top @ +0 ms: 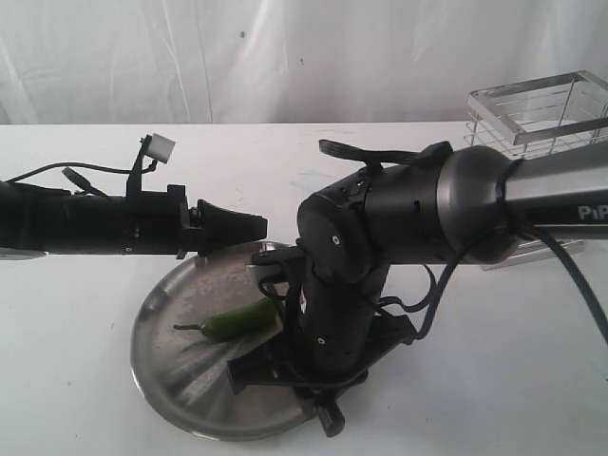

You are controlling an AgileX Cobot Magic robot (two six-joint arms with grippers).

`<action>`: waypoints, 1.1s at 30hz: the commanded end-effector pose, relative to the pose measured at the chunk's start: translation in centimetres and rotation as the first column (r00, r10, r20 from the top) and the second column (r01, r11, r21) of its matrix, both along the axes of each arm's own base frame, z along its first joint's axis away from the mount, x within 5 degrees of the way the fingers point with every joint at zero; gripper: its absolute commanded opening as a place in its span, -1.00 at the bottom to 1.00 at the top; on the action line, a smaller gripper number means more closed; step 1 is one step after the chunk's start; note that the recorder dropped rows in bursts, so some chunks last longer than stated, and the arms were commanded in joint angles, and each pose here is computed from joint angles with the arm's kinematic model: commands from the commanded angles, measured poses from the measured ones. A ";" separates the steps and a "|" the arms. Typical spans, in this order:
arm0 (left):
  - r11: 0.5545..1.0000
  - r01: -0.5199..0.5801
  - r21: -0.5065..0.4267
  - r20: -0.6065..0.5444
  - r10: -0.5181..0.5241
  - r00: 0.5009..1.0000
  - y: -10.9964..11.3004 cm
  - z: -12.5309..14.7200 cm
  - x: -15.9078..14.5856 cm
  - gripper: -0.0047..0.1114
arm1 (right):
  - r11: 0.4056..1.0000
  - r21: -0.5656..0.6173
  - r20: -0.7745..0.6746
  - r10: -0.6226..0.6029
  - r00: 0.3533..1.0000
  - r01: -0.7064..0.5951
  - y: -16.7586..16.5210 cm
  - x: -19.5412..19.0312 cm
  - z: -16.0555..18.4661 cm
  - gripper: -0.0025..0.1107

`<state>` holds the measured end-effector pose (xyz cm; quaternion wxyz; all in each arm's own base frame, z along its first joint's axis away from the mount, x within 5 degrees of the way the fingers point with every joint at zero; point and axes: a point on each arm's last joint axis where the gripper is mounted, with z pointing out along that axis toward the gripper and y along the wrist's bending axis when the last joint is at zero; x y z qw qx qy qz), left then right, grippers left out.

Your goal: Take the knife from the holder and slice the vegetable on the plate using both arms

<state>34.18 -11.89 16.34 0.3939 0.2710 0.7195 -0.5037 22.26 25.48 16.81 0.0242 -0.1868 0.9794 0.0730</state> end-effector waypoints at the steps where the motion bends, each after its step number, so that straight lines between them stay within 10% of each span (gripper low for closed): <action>1: 1.000 -0.010 -0.025 0.012 0.010 1.000 0.0 0.3 0.2 -0.92 | 1.000 0.008 0.003 0.012 1.000 -0.012 0.1 0.0 0.1 -0.96; 33: 0.998 -0.033 0.059 -0.022 0.034 0.999 -0.7 -1.2 0.3 -0.92 | 1.000 0.019 -0.015 0.017 1.000 -0.017 0.2 -0.2 0.1 -0.96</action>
